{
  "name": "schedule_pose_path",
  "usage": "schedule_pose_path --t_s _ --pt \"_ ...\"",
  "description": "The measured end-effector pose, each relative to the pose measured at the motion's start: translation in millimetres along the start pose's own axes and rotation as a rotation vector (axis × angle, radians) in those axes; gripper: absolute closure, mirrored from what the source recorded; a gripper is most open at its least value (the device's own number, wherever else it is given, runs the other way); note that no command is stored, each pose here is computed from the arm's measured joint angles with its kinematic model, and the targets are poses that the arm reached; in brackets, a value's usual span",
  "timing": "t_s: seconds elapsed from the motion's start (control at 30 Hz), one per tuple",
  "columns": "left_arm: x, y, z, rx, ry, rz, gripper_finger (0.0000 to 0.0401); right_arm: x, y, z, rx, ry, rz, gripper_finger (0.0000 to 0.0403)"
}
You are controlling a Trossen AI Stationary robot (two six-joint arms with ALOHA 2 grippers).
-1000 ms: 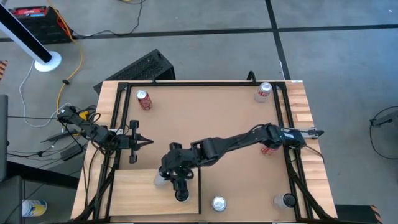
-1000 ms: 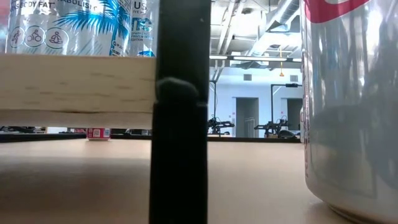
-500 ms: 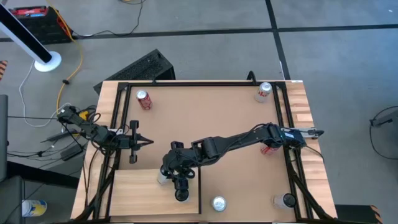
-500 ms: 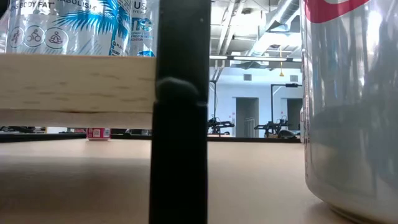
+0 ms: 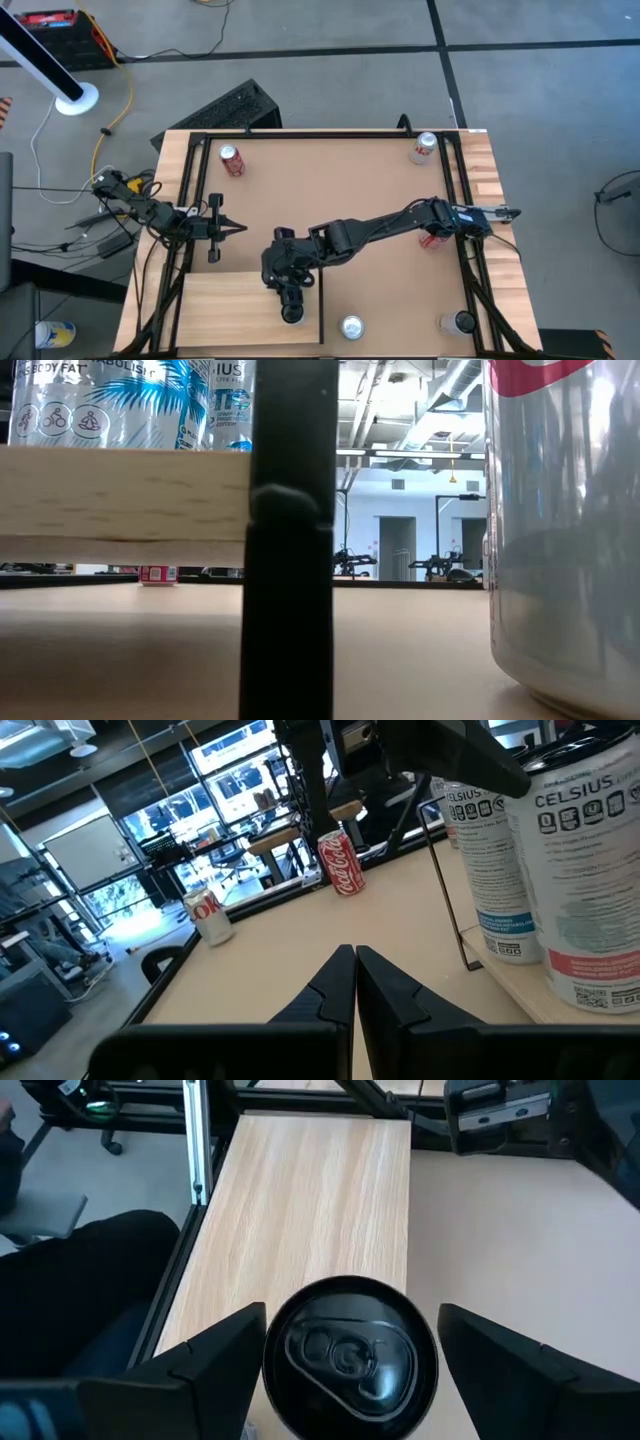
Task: Place canned beverage on shelf
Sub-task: Put the top white and pink soda can on the shelf
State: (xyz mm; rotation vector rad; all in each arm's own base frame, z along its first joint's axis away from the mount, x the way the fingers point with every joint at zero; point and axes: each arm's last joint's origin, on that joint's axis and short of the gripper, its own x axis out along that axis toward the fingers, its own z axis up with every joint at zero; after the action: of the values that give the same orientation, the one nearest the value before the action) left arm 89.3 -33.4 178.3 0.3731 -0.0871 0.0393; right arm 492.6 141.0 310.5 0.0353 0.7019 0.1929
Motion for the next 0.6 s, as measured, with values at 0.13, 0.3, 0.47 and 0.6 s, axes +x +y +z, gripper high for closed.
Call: schedule_pose_path --t_s 0.13,0.3,0.47,0.6 --pt "0.0 0.0 0.0 0.000 0.000 0.000 0.0401 -0.1 0.5 5.3 -0.030 -0.054 0.007 0.0082" --pt "0.0 -0.1 0.1 -0.001 -0.002 -0.005 0.0401 -0.7 1.5 11.7 -0.066 -0.121 0.013 0.0082" --pt "0.0 -1.4 0.6 -0.001 -0.021 -0.047 0.0401 -13.1 0.5 14.1 -0.077 -0.103 0.010 0.0082" --pt "0.0 -1.5 0.7 -0.001 -0.024 -0.053 0.0401 -43.0 4.8 20.4 -0.102 -0.094 0.015 0.0090"
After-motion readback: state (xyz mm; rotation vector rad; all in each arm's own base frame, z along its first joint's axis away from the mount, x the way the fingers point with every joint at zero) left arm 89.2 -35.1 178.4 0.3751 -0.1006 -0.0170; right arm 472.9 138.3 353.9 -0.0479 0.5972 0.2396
